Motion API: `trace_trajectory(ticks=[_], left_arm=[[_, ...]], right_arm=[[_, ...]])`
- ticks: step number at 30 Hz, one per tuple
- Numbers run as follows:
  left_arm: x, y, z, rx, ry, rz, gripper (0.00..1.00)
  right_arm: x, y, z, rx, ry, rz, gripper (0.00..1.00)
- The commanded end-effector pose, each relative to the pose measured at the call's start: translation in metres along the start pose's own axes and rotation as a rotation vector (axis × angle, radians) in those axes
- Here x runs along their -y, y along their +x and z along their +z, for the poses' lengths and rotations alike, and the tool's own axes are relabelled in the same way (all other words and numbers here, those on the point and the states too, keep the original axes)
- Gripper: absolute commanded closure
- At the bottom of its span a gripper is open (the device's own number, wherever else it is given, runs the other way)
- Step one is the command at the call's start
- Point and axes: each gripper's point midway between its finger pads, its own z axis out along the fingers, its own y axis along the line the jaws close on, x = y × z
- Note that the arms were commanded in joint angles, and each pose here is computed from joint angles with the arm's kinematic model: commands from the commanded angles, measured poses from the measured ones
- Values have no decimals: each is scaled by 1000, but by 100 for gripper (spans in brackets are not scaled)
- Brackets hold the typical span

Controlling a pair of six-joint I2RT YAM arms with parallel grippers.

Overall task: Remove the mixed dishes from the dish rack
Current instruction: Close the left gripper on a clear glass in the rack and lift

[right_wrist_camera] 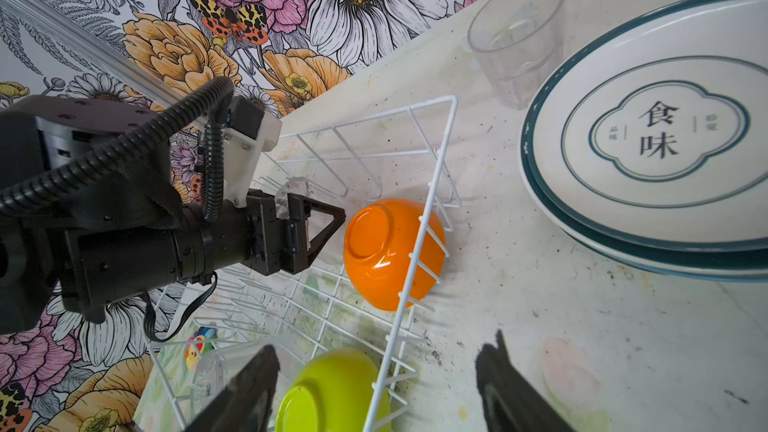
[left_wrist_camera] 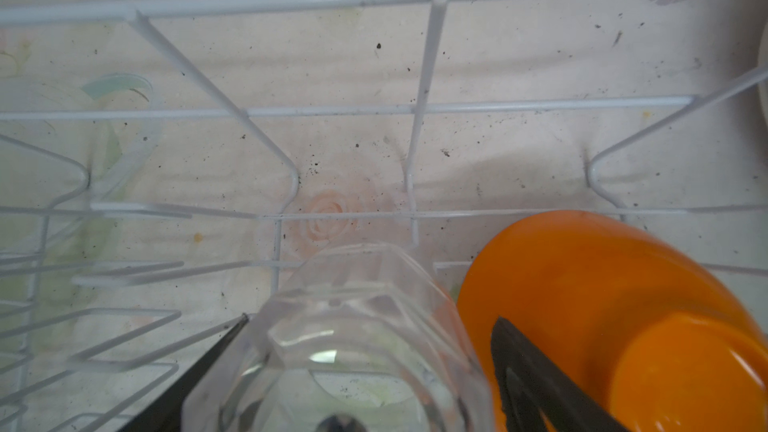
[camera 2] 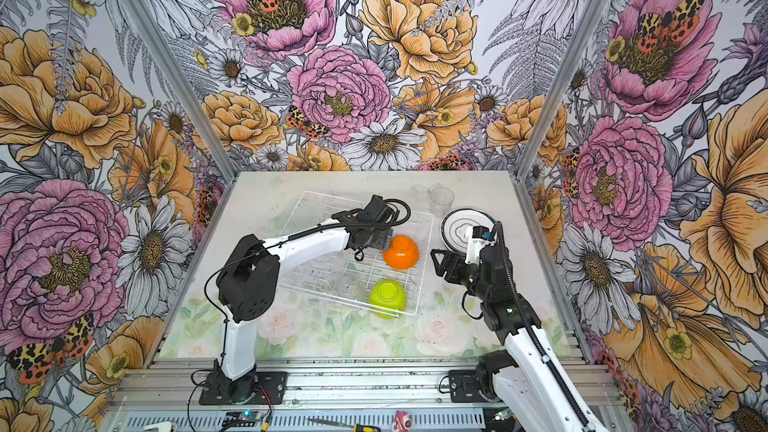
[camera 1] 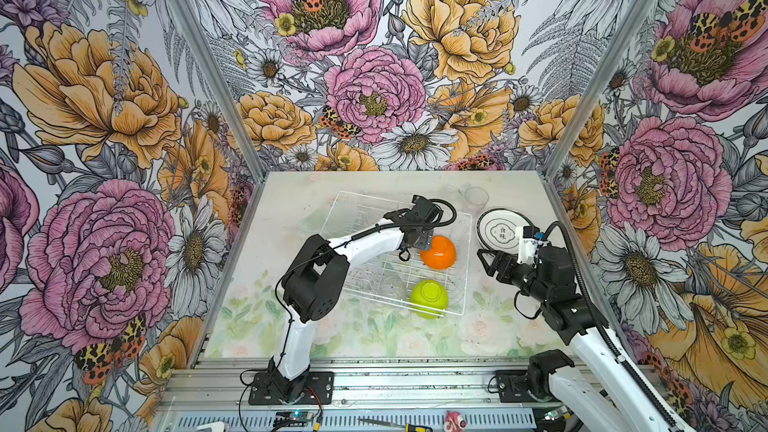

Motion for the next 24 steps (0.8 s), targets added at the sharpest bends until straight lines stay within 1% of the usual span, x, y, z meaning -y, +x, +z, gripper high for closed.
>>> trace_trajectory(ticks=[1, 4, 8, 11, 17, 18, 19, 21, 24], left_arm=[[-5, -12, -19, 38, -14, -3, 22], [-6, -14, -21, 44, -16, -13, 31], [-9, -16, -25, 53, -20, -19, 37], [-17, -22, -35, 72, -22, -34, 39], [-28, -37, -68, 137, -4, -72, 39], [-30, -35, -68, 137, -12, -75, 39], [-34, -44, -87, 179, 1, -98, 39], [-34, -44, -96, 204, 20, -118, 39], [-30, -48, -110, 253, 93, -162, 40]], right_arm=[[-1, 2, 1, 6, -15, 0, 24], [-1, 3, 2, -2, -15, 0, 24], [0, 3, 3, -2, -13, -3, 24], [0, 3, 3, -2, -14, -4, 24], [2, 5, 4, -6, -6, -1, 24], [2, 5, 4, -9, -5, -1, 24], [3, 6, 4, -9, -5, 0, 24], [3, 7, 5, -11, -8, 0, 24], [3, 9, 5, -16, -10, 2, 24]])
